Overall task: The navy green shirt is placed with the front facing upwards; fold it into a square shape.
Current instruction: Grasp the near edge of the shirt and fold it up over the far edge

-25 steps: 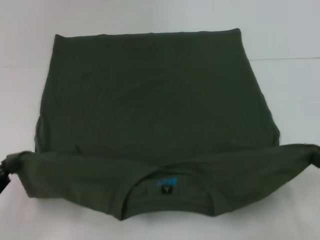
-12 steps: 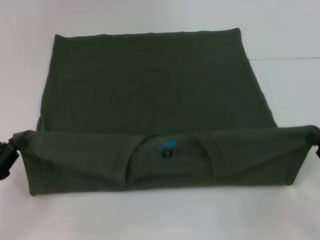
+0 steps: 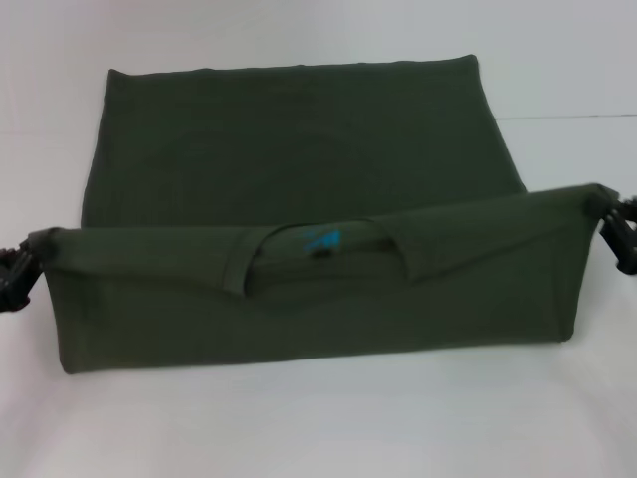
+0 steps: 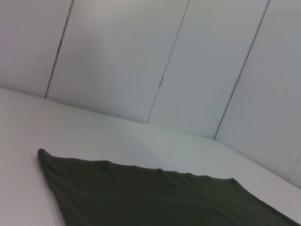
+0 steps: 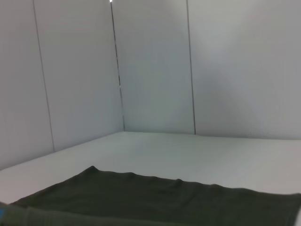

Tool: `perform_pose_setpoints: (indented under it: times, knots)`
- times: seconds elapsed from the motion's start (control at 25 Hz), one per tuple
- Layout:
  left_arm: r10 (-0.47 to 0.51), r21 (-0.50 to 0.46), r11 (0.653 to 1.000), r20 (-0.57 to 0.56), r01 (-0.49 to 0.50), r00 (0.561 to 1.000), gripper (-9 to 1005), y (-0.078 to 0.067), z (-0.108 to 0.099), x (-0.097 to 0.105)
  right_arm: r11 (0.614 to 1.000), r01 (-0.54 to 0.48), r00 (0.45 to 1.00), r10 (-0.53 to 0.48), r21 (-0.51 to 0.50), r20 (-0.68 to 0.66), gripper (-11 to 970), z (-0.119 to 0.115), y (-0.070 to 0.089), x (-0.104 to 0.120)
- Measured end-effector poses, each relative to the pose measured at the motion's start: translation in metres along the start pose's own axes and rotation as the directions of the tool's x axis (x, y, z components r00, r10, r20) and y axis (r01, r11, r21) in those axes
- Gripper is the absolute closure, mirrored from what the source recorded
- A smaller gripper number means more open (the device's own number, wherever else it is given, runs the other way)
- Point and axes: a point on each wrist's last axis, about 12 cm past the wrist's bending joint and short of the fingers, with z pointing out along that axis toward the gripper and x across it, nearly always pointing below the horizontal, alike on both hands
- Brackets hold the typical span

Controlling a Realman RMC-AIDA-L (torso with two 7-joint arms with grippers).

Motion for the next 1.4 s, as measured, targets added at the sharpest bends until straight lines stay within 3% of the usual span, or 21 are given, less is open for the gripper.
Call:
perform_pose_setpoints:
  times: [0.72, 1.08, 1.4]
  knots:
    - [0.027, -0.120, 0.992, -0.018, -0.029, 0.999, 939, 0.008, 0.053, -0.021, 0.997, 0.026, 0.994, -0.018, 0.075, -0.110, 914, 0.071, -0.007, -0.013]
    - [0.053, -0.112, 0.992, 0.005, -0.052, 0.999, 940, 0.007, 0.067, -0.034, 0.994, 0.024, 0.994, -0.012, 0.108, -0.104, 915, 0.081, -0.010, -0.018]
    - [0.091, -0.133, 0.986, -0.048, -0.097, 0.995, 939, 0.005, 0.088, -0.039, 0.987, 0.016, 0.993, 0.003, 0.159, -0.119, 914, 0.084, -0.013, -0.016]
